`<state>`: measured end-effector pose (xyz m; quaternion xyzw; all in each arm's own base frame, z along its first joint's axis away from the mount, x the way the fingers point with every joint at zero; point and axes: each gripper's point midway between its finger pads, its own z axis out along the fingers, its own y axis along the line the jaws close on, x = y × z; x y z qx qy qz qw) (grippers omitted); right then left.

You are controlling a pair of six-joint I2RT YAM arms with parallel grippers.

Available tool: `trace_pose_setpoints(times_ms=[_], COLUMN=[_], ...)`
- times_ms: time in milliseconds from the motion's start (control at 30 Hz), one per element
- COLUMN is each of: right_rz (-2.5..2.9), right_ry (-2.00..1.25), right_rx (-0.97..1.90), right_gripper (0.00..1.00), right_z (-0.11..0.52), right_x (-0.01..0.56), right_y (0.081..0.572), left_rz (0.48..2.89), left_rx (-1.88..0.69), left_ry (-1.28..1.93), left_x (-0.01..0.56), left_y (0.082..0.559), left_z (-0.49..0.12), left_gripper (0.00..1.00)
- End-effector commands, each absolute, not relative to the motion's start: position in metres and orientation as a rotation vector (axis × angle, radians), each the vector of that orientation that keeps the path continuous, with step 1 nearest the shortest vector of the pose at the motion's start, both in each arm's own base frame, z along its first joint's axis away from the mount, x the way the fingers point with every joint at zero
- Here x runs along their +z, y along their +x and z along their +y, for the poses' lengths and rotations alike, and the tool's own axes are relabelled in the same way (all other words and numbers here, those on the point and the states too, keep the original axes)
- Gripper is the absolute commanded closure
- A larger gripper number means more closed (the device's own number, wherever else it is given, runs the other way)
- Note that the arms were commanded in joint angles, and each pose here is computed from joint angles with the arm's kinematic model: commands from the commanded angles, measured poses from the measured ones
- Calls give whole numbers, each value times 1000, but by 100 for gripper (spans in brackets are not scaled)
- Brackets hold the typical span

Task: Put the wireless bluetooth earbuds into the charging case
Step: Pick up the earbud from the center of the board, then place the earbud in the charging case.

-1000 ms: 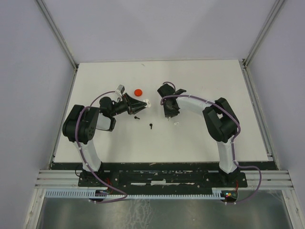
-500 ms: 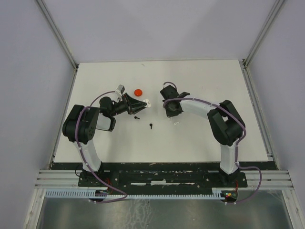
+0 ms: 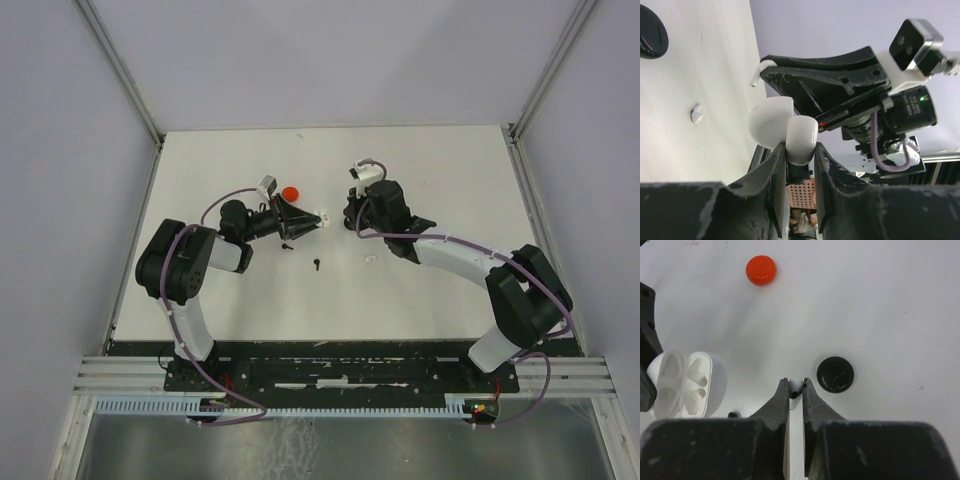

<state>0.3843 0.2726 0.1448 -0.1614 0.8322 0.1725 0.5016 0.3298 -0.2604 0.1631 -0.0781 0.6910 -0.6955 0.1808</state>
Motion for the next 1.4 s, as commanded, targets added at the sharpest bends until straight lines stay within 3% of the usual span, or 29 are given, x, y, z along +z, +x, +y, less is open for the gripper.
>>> trace_pose_setpoints(times_ms=[0, 733, 1367], right_rz=[1717, 1229, 1156], right_ry=[-486, -752, -827], right_rx=[536, 607, 666], right_gripper=[99, 98, 99], right_z=[296, 319, 333], right_x=[198, 235, 211], right_y=[391, 357, 348], left_rz=[1872, 1921, 1871], left_rx=[-2028, -2041, -2098], left_ry=[-216, -356, -350], left_x=[184, 161, 173], left_y=[335, 342, 337], left_z=[-263, -267, -266], left_gripper=[94, 97, 97])
